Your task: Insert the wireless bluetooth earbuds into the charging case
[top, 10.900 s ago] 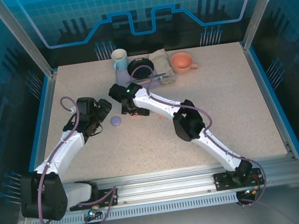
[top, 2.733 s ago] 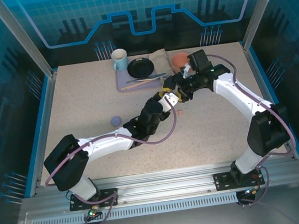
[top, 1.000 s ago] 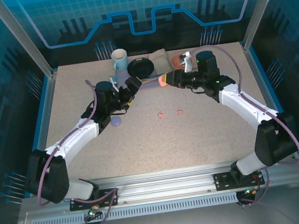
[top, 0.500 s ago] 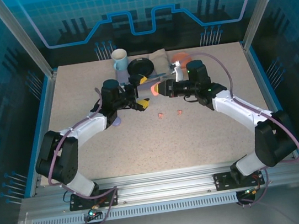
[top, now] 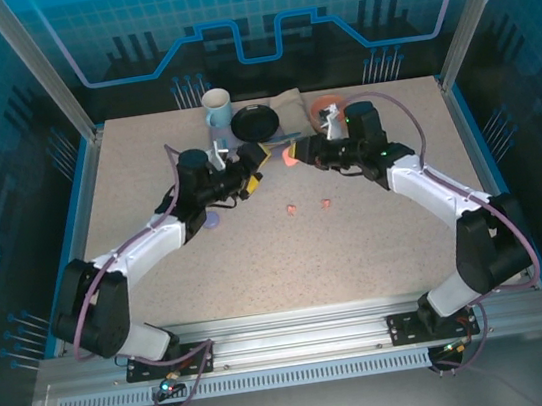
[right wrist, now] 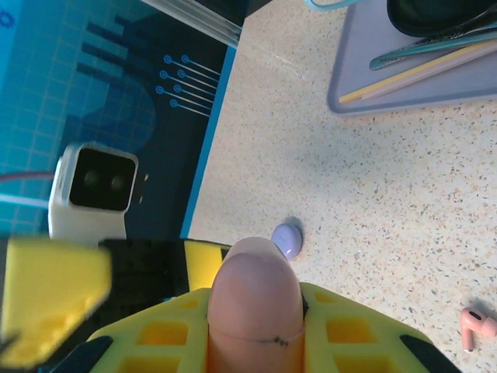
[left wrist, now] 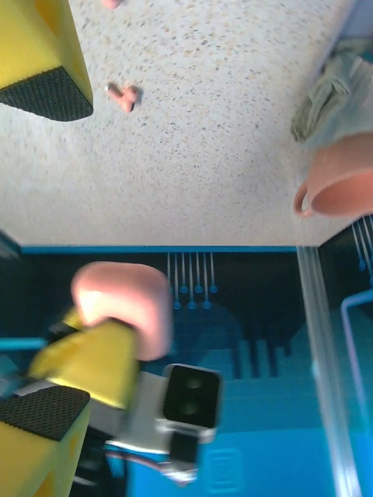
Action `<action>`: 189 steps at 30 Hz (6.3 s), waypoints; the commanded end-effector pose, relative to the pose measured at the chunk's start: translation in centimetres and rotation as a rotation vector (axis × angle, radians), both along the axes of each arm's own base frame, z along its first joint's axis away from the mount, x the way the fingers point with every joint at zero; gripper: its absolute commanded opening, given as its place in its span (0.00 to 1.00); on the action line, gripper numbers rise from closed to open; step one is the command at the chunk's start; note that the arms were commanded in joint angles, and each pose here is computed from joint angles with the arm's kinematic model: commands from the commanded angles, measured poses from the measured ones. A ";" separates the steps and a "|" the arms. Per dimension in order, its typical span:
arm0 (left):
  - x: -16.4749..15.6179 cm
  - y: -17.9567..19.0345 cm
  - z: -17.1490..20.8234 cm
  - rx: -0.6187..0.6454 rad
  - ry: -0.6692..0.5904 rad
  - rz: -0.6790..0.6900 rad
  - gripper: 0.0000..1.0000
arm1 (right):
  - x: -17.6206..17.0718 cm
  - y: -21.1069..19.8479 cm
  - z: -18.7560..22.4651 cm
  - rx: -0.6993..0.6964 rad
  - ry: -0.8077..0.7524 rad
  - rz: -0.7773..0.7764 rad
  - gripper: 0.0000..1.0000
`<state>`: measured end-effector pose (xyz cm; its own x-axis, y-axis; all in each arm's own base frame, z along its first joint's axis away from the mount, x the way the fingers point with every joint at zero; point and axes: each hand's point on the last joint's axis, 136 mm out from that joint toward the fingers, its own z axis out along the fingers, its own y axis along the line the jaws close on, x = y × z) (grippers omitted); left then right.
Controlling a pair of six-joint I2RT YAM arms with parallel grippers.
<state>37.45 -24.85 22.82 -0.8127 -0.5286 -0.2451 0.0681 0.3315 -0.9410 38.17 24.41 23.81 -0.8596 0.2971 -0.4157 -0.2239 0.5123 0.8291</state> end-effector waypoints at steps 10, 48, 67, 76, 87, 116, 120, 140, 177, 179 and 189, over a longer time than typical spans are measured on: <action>-0.3 -2.1 3.3 -0.006 -0.344 -0.173 0.69 | -0.5 0.9 3.1 0.215 0.193 0.064 0.00; 0.2 -4.0 5.5 -0.221 -0.338 -0.152 0.30 | 0.4 3.5 0.9 0.253 0.277 0.059 0.00; 0.4 -4.0 5.0 -0.191 -0.314 -0.152 0.19 | 1.6 1.1 3.0 0.248 0.216 -0.007 0.39; 0.5 -4.0 4.9 -0.185 -0.312 -0.149 0.15 | 2.1 0.1 3.0 0.257 0.221 -0.033 0.40; 1.0 -4.1 4.3 -0.173 -0.282 -0.141 0.22 | 1.5 -0.7 2.8 0.275 0.220 -0.036 0.08; 0.5 -7.3 5.4 -0.245 -0.317 -0.241 0.50 | 1.9 -0.1 2.5 0.289 0.246 -0.043 0.01; 0.6 -7.3 5.3 -0.246 -0.315 -0.239 0.43 | 2.0 -0.1 2.4 0.288 0.249 -0.043 0.01; -0.1 -7.3 5.3 -0.119 -0.370 -0.290 0.25 | 1.8 -0.7 4.4 0.268 0.202 -0.041 0.35; -7.4 -4.3 1.7 0.409 -1.068 -0.419 0.00 | -8.6 1.8 0.6 -0.455 -0.303 0.513 0.74; -7.7 -4.7 1.9 0.402 -1.072 -0.433 0.00 | -8.4 1.8 -0.1 -0.469 -0.290 0.511 0.74; -8.9 -5.6 2.0 0.382 -1.089 -0.483 0.00 | -4.9 1.0 0.3 -0.487 -0.288 0.406 0.70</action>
